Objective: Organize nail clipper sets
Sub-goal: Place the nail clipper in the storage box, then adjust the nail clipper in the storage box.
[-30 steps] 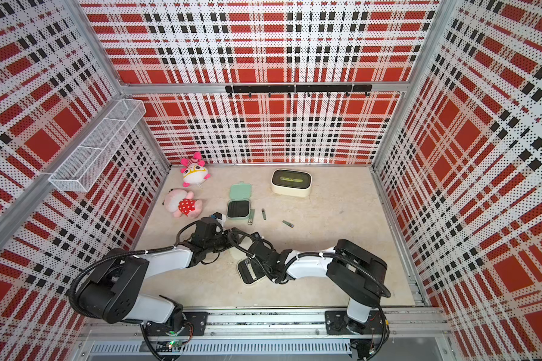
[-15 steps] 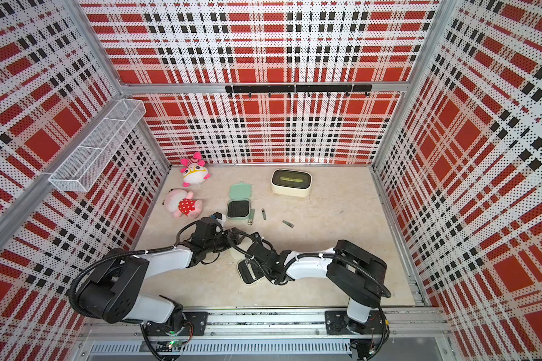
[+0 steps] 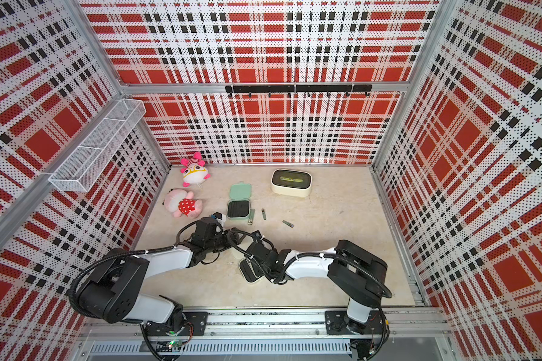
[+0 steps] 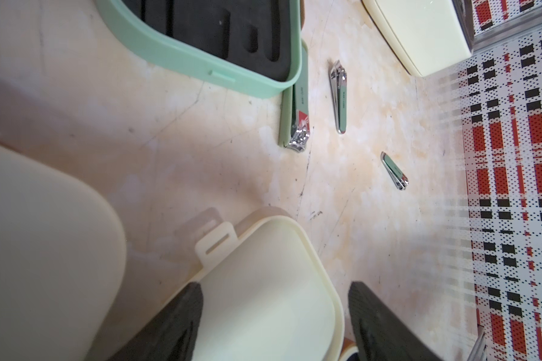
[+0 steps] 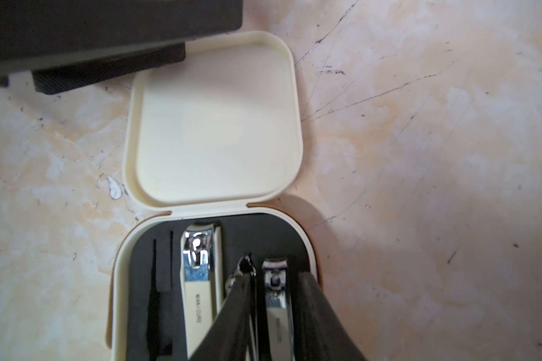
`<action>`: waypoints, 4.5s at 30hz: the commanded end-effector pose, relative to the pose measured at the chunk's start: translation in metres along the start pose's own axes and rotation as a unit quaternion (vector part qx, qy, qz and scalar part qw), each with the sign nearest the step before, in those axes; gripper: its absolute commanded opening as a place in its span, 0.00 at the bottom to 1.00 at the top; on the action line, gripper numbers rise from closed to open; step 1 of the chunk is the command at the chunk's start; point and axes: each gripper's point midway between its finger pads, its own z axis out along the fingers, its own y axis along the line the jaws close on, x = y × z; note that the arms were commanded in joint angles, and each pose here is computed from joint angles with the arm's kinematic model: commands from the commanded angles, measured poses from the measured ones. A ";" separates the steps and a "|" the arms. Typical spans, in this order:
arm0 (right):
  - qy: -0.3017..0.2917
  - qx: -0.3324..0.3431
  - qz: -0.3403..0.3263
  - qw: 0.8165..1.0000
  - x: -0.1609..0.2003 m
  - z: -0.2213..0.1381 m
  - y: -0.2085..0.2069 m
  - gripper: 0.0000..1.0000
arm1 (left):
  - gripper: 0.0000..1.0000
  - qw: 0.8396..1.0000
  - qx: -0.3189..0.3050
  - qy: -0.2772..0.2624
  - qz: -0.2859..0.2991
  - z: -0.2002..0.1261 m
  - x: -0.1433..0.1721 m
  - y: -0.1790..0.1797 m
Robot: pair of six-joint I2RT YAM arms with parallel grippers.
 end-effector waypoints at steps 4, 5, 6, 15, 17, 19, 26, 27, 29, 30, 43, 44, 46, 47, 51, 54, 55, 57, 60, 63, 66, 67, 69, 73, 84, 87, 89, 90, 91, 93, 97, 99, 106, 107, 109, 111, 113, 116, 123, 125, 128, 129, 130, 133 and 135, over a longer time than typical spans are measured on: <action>-0.004 0.025 0.005 1.000 -0.005 -0.010 -0.009 0.36 | 0.78 0.998 -0.043 0.033 -0.010 0.003 0.021 0.024; -0.006 0.025 0.005 1.000 -0.006 -0.011 -0.009 0.37 | 0.78 0.999 -0.042 0.032 -0.010 0.003 0.020 0.024; -0.008 0.025 0.005 1.000 -0.007 -0.012 -0.009 0.38 | 0.78 0.999 -0.042 0.032 -0.010 0.003 0.020 0.024; -0.016 0.042 0.020 0.999 -0.014 -0.014 -0.017 0.35 | 0.78 0.998 -0.044 0.033 -0.010 0.002 0.023 0.026; -0.019 0.039 0.022 0.999 -0.016 -0.015 -0.016 0.35 | 0.78 0.998 -0.043 0.033 -0.010 0.002 0.023 0.026; -0.023 0.033 0.024 0.999 -0.019 -0.017 -0.014 0.38 | 0.78 0.999 -0.042 0.033 -0.010 0.001 0.023 0.025; -0.031 -0.001 0.053 0.998 -0.027 -0.021 -0.016 0.42 | 0.78 0.999 -0.041 0.032 -0.010 0.001 0.022 0.024; -0.032 -0.012 0.058 0.998 -0.029 -0.021 -0.015 0.42 | 0.78 0.999 -0.041 0.033 -0.010 0.001 0.022 0.024; -0.030 -0.036 0.068 0.997 -0.031 -0.021 -0.013 0.42 | 0.78 0.999 -0.041 0.033 -0.010 0.001 0.022 0.024; -0.031 -0.038 0.073 0.996 -0.033 -0.019 -0.015 0.42 | 0.78 0.999 -0.040 0.033 -0.010 0.001 0.022 0.024; 0.005 -0.049 0.083 0.995 -0.021 -0.002 -0.015 0.47 | 0.78 0.999 -0.040 0.035 -0.009 0.003 0.022 0.023; 0.006 -0.046 0.085 0.995 -0.020 -0.001 -0.016 0.47 | 0.78 0.999 -0.040 0.035 -0.009 0.003 0.022 0.024; 0.007 -0.042 0.089 0.995 -0.019 0.001 -0.019 0.48 | 0.78 0.999 -0.040 0.035 -0.008 0.003 0.021 0.024; 0.008 -0.039 0.090 0.995 -0.019 0.002 -0.020 0.48 | 0.78 0.998 -0.041 0.036 -0.009 0.003 0.022 0.024; 0.011 -0.036 0.095 0.995 -0.018 0.005 -0.023 0.47 | 0.78 0.999 -0.040 0.036 -0.008 0.003 0.022 0.023; 0.013 -0.037 0.093 0.995 -0.017 0.007 -0.022 0.47 | 0.78 0.999 -0.039 0.036 -0.007 0.003 0.022 0.023; 0.013 -0.037 0.093 0.995 -0.017 0.007 -0.022 0.47 | 0.78 0.999 -0.039 0.035 -0.007 0.003 0.021 0.023; 0.015 -0.036 0.093 0.995 -0.016 0.008 -0.023 0.46 | 0.78 0.998 -0.041 0.037 -0.008 0.003 0.023 0.024; 0.015 -0.035 0.096 0.995 -0.016 0.010 -0.024 0.46 | 0.78 0.999 -0.040 0.036 -0.007 0.003 0.022 0.024; 0.015 -0.034 0.097 0.995 -0.016 0.010 -0.024 0.46 | 0.78 0.998 -0.041 0.037 -0.008 0.004 0.022 0.025; 0.014 -0.034 0.098 0.994 -0.016 0.011 -0.025 0.46 | 0.78 0.998 -0.041 0.037 -0.008 0.004 0.022 0.025; 0.015 -0.034 0.098 0.994 -0.016 0.012 -0.025 0.45 | 0.78 0.998 -0.041 0.038 -0.008 0.004 0.022 0.024; 0.014 -0.033 0.099 0.994 -0.017 0.012 -0.025 0.45 | 0.78 0.998 -0.041 0.038 -0.008 0.004 0.022 0.025; 0.016 -0.030 0.100 0.994 -0.016 0.014 -0.027 0.45 | 0.78 0.998 -0.040 0.038 -0.007 0.004 0.023 0.024; 0.028 -0.028 0.103 0.994 -0.002 0.015 -0.032 0.43 | 0.78 0.998 -0.041 0.038 -0.008 0.005 0.021 0.025; 0.032 -0.027 0.103 0.994 0.003 0.015 -0.034 0.42 | 0.78 0.998 -0.042 0.038 -0.008 0.005 0.021 0.026; 0.035 -0.026 0.104 0.994 0.006 0.016 -0.035 0.42 | 0.78 0.998 -0.042 0.038 -0.008 0.004 0.021 0.026; 0.035 -0.027 0.105 0.993 0.007 0.016 -0.035 0.41 | 0.78 0.998 -0.043 0.039 -0.008 0.004 0.022 0.026; 0.037 -0.026 0.106 0.993 0.009 0.017 -0.036 0.41 | 0.78 0.998 -0.042 0.038 -0.007 0.004 0.022 0.026; 0.037 -0.026 0.108 0.993 0.010 0.016 -0.037 0.41 | 0.78 0.998 -0.042 0.037 -0.008 0.004 0.021 0.026; 0.036 -0.027 0.108 0.993 0.010 0.016 -0.037 0.41 | 0.78 0.998 -0.041 0.038 -0.008 0.004 0.022 0.026; 0.032 -0.027 0.109 0.993 0.006 0.014 -0.036 0.42 | 0.78 0.998 -0.040 0.038 -0.008 0.004 0.021 0.025; 0.009 -0.030 0.108 0.994 -0.016 0.005 -0.031 0.50 | 0.78 0.999 -0.039 0.038 -0.007 0.006 0.019 0.023; 0.007 -0.031 0.108 0.994 -0.018 0.004 -0.031 0.51 | 0.78 0.999 -0.039 0.038 -0.007 0.006 0.019 0.023; 0.004 -0.032 0.110 0.993 -0.020 0.001 -0.031 0.51 | 0.78 0.999 -0.037 0.038 -0.007 0.006 0.018 0.022; 0.002 -0.034 0.112 0.993 -0.020 -0.002 -0.032 0.52 | 0.78 0.999 -0.037 0.039 -0.007 0.006 0.018 0.021; 0.001 -0.039 0.112 0.993 -0.019 -0.005 -0.031 0.53 | 0.78 0.998 -0.038 0.040 -0.007 0.007 0.018 0.022; -0.003 -0.064 0.107 0.992 -0.017 -0.009 -0.026 0.58 | 0.78 0.999 -0.037 0.039 -0.007 0.007 0.018 0.021; 0.012 -0.105 0.090 0.990 -0.008 -0.010 -0.013 0.59 | 0.78 0.998 -0.037 0.040 -0.007 0.007 0.017 0.021; 0.019 -0.104 0.088 0.990 -0.003 -0.007 -0.014 0.59 | 0.78 0.998 -0.037 0.041 -0.007 0.008 0.018 0.021; 0.027 -0.105 0.088 0.990 0.003 -0.004 -0.014 0.59 | 0.78 0.998 -0.038 0.042 -0.006 0.007 0.019 0.021; 0.028 -0.106 0.088 0.990 0.003 -0.004 -0.013 0.59 | 0.78 0.998 -0.038 0.042 -0.006 0.007 0.020 0.021; 0.031 -0.106 0.088 0.990 0.004 -0.003 -0.013 0.59 | 0.78 0.998 -0.038 0.041 -0.007 0.007 0.019 0.022; 0.037 -0.105 0.087 0.990 0.008 0.001 -0.013 0.56 | 0.78 0.998 -0.039 0.042 -0.007 0.007 0.020 0.022; 0.040 -0.105 0.087 0.990 0.009 0.003 -0.013 0.54 | 0.78 0.998 -0.038 0.042 -0.007 0.007 0.020 0.021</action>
